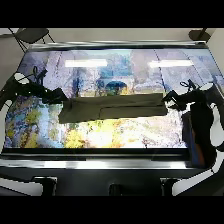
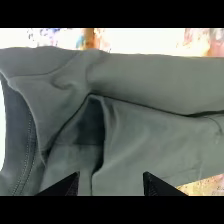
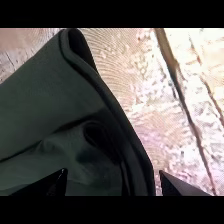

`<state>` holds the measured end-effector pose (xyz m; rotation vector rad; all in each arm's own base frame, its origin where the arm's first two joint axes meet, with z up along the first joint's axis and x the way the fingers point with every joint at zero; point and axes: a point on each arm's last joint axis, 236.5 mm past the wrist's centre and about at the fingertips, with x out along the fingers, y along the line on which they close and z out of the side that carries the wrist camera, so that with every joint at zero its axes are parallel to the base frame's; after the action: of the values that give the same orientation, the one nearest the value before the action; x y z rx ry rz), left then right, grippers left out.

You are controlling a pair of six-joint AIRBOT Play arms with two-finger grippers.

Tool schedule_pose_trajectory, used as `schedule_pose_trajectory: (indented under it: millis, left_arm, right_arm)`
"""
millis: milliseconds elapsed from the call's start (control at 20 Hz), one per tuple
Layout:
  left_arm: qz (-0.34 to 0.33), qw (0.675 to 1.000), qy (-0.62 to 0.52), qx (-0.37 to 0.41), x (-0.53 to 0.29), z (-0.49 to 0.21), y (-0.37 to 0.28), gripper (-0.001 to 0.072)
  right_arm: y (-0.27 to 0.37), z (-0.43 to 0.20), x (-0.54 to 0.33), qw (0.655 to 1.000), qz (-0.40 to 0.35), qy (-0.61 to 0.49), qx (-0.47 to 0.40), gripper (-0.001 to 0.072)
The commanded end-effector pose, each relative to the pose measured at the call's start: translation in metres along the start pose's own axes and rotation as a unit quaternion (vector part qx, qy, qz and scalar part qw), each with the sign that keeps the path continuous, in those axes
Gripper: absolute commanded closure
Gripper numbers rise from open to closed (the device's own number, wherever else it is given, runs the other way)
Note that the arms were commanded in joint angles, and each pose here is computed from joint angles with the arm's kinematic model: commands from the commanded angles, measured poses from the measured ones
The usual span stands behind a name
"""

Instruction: Fold the shirts.

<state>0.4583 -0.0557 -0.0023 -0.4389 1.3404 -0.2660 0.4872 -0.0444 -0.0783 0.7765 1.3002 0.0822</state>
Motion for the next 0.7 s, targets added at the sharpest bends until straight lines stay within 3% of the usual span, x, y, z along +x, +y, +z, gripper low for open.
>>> schedule_pose_trajectory:
  millis: [0, 100, 150, 200, 250, 300, 350, 400, 450, 550, 600, 650]
  left_arm:
    - [-0.005, 1.0, -0.025, 0.011, -0.023, 0.003, -0.013, 0.0226]
    - [-0.051, 0.998, -0.043, 0.022, -0.037, 0.006, -0.041, 0.0227]
    - [-0.082, 0.995, -0.053, 0.033, -0.046, 0.007, -0.059, 0.0249]
    - [-0.105, 0.992, -0.061, 0.044, -0.052, 0.007, -0.075, 0.0282]
    - [-0.124, 0.988, -0.067, 0.057, -0.057, 0.007, -0.09, 0.0282]
    - [-0.141, 0.985, -0.068, 0.073, -0.059, 0.004, -0.105, 0.0282]
    - [-0.152, 0.982, -0.066, 0.089, -0.057, 0.0, -0.117, 0.0282]
    - [-0.156, 0.981, -0.059, 0.103, -0.052, -0.005, -0.127, 0.0283]
    - [-0.158, 0.979, -0.051, 0.116, -0.045, -0.01, -0.137, 0.0313]
    - [-0.163, 0.977, -0.043, 0.134, -0.022, -0.018, -0.159, 0.0623]
    - [-0.164, 0.976, -0.037, 0.14, -0.007, -0.024, -0.17, 0.0678]
    - [-0.167, 0.975, -0.026, 0.145, 0.012, -0.034, -0.182, 0.0678]
  right_arm:
    - [-0.001, -0.008, 0.015, 0.999, 0.023, 0.024, 0.007, 0.002]
    - [0.004, -0.015, 0.028, 0.999, 0.021, 0.04, 0.002, 0.004]
    - [0.008, -0.02, 0.035, 0.999, 0.021, 0.047, -0.002, 0.0104]
    - [0.014, -0.024, 0.041, 0.998, 0.02, 0.054, -0.008, 0.0116]
    - [0.018, -0.026, 0.045, 0.998, 0.018, 0.056, -0.015, 0.0191]
    - [0.023, -0.028, 0.047, 0.998, 0.019, 0.056, -0.021, 0.0327]
    - [0.027, -0.028, 0.047, 0.998, 0.021, 0.055, -0.024, 0.0576]
    - [0.031, -0.029, 0.044, 0.998, 0.024, 0.055, -0.025, 0.0667]
    - [0.037, -0.03, 0.037, 0.998, 0.028, 0.054, -0.03, 0.0667]
    - [0.054, -0.029, 0.014, 0.997, 0.034, 0.041, -0.049, 0.0667]
    - [0.064, -0.029, -0.001, 0.997, 0.037, 0.031, -0.06, 0.0668]
    - [0.075, -0.03, -0.016, 0.996, 0.041, 0.023, -0.071, 0.0669]
